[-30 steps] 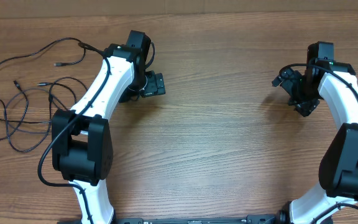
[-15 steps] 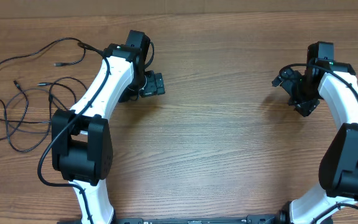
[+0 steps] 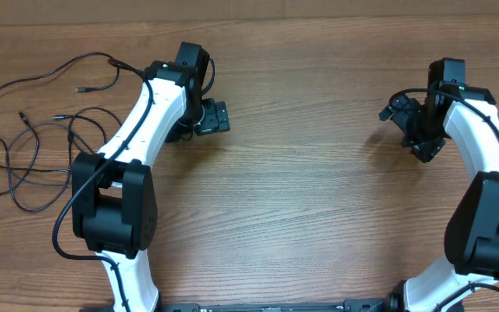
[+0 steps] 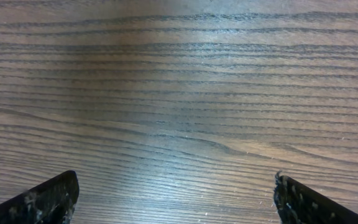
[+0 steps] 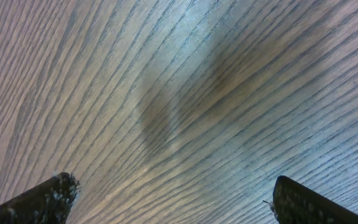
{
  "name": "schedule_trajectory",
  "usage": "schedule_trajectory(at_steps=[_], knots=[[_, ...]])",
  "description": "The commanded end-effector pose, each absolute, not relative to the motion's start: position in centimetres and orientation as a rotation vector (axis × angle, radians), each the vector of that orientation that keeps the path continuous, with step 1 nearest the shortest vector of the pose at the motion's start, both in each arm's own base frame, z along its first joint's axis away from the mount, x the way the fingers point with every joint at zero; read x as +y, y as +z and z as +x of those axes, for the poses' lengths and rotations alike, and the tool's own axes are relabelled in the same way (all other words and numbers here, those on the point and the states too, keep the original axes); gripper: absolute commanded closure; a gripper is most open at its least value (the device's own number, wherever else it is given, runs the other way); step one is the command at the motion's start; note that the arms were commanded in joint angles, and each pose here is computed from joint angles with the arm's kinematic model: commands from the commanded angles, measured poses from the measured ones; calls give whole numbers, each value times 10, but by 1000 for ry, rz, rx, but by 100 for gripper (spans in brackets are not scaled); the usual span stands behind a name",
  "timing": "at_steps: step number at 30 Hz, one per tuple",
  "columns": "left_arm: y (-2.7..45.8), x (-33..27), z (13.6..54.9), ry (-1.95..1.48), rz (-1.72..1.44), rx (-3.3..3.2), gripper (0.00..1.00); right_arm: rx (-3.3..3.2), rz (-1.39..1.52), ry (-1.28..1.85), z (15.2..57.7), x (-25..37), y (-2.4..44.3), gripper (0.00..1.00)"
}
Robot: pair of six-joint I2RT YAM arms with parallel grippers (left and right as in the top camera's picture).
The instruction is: Untangle cables
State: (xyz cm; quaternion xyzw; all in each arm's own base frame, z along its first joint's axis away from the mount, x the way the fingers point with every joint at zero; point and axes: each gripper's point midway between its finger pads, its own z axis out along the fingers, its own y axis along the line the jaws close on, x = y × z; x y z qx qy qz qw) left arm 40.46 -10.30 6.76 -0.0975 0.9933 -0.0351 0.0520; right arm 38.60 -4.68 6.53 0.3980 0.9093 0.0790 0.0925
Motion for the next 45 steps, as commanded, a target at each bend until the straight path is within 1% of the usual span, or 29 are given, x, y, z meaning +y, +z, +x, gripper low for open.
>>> schedule_trajectory(at_steps=[1, 8, 11, 22, 26, 37, 41, 45], knots=[[69, -101, 407, -88, -268, 3013, 0, 2687, 1179, 220, 386, -49, 68, 0], [74, -107, 406, -95, -246, 3005, 0, 2687, 1179, 220, 386, -49, 68, 0], [86, -117, 404, -112, -208, 2978, 1, 2687, 1179, 219, 386, -50, 68, 0], [182, -166, 381, -251, -11, 2763, 0, 2687, 1179, 219, 386, -50, 68, 0], [199, -174, 374, -280, 25, 2722, 0, 2687, 1179, 219, 386, -50, 68, 0], [219, -169, 364, -284, 19, 2689, 0, 2687, 1179, 220, 386, -49, 68, 0], [221, -175, 381, -304, 13, 2615, 0, 2687, 1179, 220, 386, -49, 68, 0], [203, -183, 401, -311, 100, 2521, 1, 2687, 1179, 220, 386, -49, 68, 0]])
